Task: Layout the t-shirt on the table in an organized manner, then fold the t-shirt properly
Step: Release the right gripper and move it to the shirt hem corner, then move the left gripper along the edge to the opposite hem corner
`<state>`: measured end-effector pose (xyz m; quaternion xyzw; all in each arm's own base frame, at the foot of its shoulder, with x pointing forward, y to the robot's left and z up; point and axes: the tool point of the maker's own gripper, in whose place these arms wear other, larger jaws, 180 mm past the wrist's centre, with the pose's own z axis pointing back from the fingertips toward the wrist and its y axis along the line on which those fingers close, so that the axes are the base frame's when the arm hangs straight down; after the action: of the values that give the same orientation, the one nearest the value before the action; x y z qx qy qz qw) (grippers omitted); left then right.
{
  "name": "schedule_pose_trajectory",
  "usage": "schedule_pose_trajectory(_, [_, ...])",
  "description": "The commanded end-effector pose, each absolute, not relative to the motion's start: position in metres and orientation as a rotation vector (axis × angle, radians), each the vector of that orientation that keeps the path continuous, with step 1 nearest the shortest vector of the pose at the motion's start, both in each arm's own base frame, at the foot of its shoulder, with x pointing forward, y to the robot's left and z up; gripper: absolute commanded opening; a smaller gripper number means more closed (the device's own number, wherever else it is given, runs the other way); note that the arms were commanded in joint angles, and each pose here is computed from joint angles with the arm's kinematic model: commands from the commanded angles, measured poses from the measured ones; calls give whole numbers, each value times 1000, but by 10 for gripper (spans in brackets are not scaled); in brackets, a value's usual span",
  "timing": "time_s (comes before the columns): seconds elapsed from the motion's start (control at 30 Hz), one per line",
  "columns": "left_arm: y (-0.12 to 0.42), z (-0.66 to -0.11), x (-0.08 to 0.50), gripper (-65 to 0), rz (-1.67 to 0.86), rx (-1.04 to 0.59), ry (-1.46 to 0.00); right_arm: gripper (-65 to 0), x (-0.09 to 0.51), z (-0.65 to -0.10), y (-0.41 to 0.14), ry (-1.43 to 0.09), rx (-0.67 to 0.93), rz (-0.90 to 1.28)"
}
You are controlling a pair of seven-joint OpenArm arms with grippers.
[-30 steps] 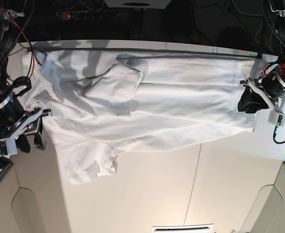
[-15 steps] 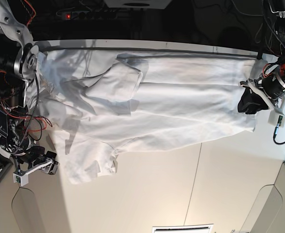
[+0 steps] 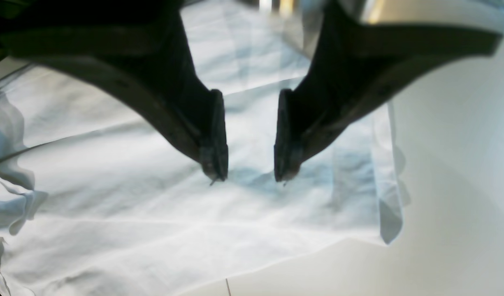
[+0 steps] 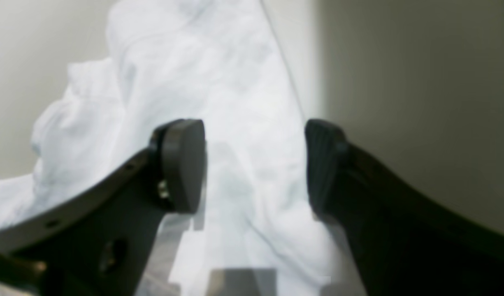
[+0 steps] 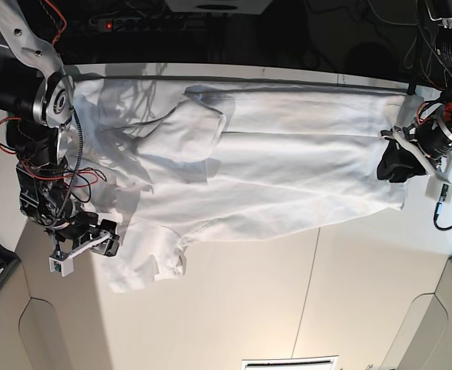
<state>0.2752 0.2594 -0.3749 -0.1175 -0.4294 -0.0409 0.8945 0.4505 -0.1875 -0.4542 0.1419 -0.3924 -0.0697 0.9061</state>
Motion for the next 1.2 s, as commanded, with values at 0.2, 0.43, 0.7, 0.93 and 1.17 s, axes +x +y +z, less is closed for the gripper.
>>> schedule_pose_trajectory(0.2, [285,-350,297,-420,-80,-102,-1023,-585,474,-425,-195,-913,289,-134])
schedule_pose_trajectory(0.43, [318,-325,329,-419,-30,73,-1134,-650,477,-419,-192,-929,303,-115])
schedule_pose_trajectory(0.7, [361,-383,356,-415,247,-22,-955,-650,476,-419,-192,-929,303,-115])
schedule_pose_trajectory(0.93, [348,-418,356,-302,349,-267,-829,-650,477,-419,-192,-930,305,-117])
schedule_pose_trajectory(1.17, [340,-408,365,-302,379,-350,-879,-650,476,-419,-192,-929,305,-117])
